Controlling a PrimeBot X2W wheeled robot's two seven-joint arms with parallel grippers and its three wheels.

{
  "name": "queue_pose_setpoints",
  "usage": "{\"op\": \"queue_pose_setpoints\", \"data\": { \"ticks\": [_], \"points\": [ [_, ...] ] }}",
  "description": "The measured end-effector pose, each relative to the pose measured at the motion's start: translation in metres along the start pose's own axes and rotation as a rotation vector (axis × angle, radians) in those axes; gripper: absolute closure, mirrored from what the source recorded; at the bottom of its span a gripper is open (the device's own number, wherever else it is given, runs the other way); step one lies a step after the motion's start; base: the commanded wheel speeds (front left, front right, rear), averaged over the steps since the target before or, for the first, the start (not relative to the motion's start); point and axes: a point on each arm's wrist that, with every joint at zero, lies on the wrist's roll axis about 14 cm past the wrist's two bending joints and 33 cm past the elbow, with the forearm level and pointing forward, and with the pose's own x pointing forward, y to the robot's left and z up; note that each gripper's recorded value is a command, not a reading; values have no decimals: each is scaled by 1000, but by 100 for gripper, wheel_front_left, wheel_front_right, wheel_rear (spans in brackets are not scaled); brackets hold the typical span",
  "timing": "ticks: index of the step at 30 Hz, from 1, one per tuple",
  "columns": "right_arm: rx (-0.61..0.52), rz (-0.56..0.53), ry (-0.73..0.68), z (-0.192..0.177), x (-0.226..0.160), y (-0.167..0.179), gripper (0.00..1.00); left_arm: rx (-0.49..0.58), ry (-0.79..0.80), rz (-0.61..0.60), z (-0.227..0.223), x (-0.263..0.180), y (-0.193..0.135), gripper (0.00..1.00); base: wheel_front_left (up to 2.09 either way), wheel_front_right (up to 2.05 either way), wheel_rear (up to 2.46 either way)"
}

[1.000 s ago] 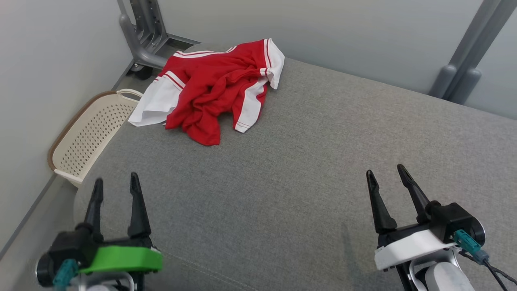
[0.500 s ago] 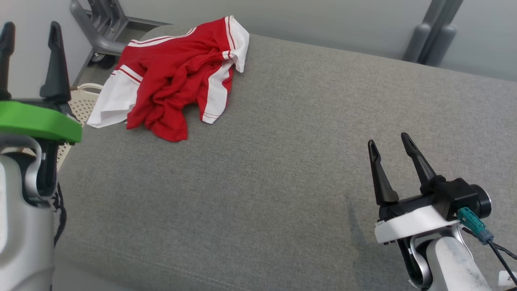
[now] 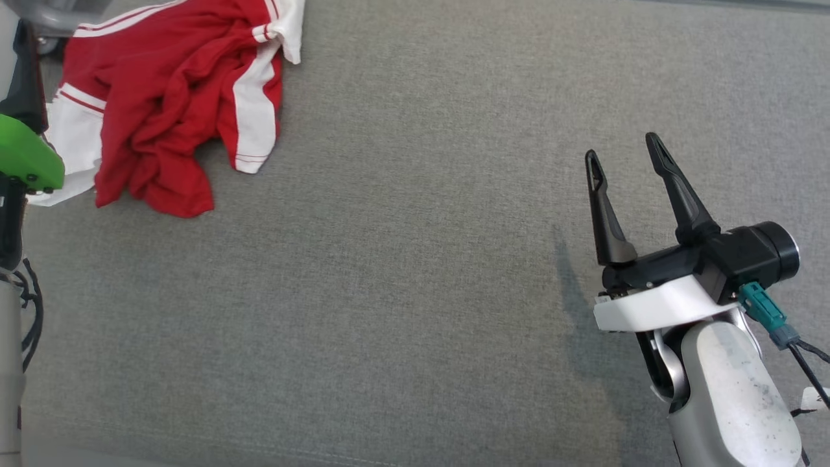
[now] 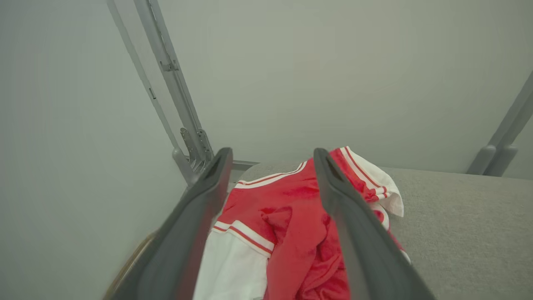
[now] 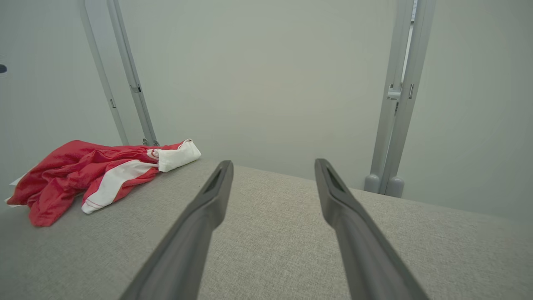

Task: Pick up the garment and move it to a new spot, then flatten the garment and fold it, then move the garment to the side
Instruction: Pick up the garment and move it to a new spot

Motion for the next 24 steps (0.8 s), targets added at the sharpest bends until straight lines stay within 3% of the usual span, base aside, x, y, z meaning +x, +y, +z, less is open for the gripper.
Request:
{"op": "queue_pose_setpoints", "data": {
  "ticks": [11, 21, 22, 24],
  "points": [
    [-46, -80, 52, -27, -6, -39, 0, 40, 334, -37, -111, 40, -19, 0, 0, 0, 0],
    [-66, -115, 63, -36, -6, -57, 0, 48, 436, -58, -159, 60, -34, 0, 0, 0, 0],
    [-68, -118, 66, -37, -7, -59, 0, 49, 437, -59, -161, 62, -34, 14, 0, 0, 0],
    [-72, -125, 70, -39, -8, -62, 0, 54, 437, -65, -164, 63, -37, 67, 0, 0, 0]
  ]
}}
